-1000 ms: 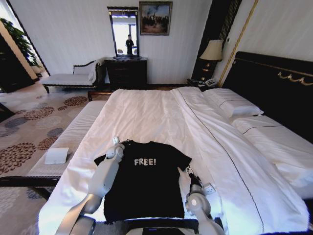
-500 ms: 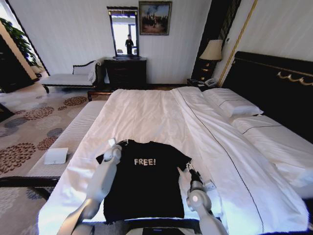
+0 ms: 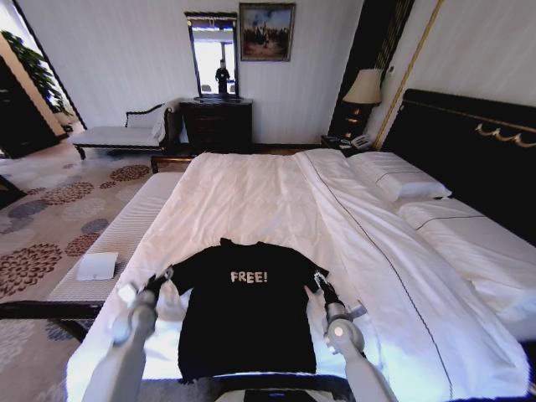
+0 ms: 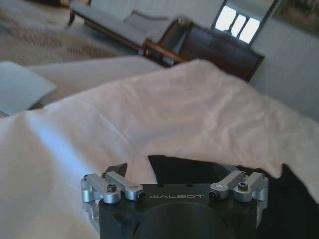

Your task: Fold the clothes on the bed.

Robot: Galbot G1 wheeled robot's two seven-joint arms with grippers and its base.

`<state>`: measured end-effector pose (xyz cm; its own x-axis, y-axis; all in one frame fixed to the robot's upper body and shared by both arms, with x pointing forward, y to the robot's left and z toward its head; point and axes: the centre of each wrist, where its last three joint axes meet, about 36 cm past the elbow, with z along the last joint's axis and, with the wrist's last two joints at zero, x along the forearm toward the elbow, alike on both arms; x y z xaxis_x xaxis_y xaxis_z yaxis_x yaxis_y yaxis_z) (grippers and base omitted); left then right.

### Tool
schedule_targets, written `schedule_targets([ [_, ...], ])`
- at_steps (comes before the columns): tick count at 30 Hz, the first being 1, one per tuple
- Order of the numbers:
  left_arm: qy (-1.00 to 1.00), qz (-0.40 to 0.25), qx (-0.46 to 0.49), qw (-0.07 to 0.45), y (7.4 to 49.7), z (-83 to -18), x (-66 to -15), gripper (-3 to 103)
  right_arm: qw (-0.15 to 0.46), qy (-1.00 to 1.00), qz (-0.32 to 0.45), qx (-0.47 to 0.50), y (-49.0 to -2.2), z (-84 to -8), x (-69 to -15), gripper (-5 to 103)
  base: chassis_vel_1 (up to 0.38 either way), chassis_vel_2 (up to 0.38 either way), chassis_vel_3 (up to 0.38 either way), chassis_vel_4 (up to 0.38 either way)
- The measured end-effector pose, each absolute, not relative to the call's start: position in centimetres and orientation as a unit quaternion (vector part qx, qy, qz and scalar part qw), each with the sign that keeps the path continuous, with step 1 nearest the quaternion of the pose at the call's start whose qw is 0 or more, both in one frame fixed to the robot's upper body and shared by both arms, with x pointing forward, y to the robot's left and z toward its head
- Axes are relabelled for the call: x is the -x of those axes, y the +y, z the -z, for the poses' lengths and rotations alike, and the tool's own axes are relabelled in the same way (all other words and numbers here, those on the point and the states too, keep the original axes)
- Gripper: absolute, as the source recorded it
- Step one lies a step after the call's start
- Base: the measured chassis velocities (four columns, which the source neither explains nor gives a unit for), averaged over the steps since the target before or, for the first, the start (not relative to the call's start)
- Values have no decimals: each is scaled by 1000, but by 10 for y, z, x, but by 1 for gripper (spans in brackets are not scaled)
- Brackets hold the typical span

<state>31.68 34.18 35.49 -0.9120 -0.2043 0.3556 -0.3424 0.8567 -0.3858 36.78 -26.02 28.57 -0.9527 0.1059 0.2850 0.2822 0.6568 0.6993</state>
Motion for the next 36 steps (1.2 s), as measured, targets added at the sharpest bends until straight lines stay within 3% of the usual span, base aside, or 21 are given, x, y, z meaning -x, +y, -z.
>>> schedule_targets([
  [7,-953,-215,-161,141,328,-355,-297,100,91,-902,402,130,-278,-277,-363,100,0,0,0,0],
  [16,-952,-200,-187,137,346,-369,-270,100,107,-893,419,124,-285,-260,-367,101,0,0,0,0],
  [19,-950,-205,-191,138,348,-372,-267,100,109,-893,422,114,-283,-254,-373,90,0,0,0,0],
  [25,-948,-210,-195,137,347,-372,-268,100,108,-893,423,113,-284,-251,-383,88,0,0,0,0],
  [28,-947,-214,-195,138,344,-371,-269,100,107,-892,424,114,-284,-249,-393,72,0,0,0,0],
  [31,-946,-216,-195,141,343,-369,-270,100,107,-892,425,113,-282,-249,-397,67,0,0,0,0],
  [36,-945,-219,-197,144,340,-367,-269,100,107,-894,419,115,-281,-247,-398,46,0,0,0,0],
])
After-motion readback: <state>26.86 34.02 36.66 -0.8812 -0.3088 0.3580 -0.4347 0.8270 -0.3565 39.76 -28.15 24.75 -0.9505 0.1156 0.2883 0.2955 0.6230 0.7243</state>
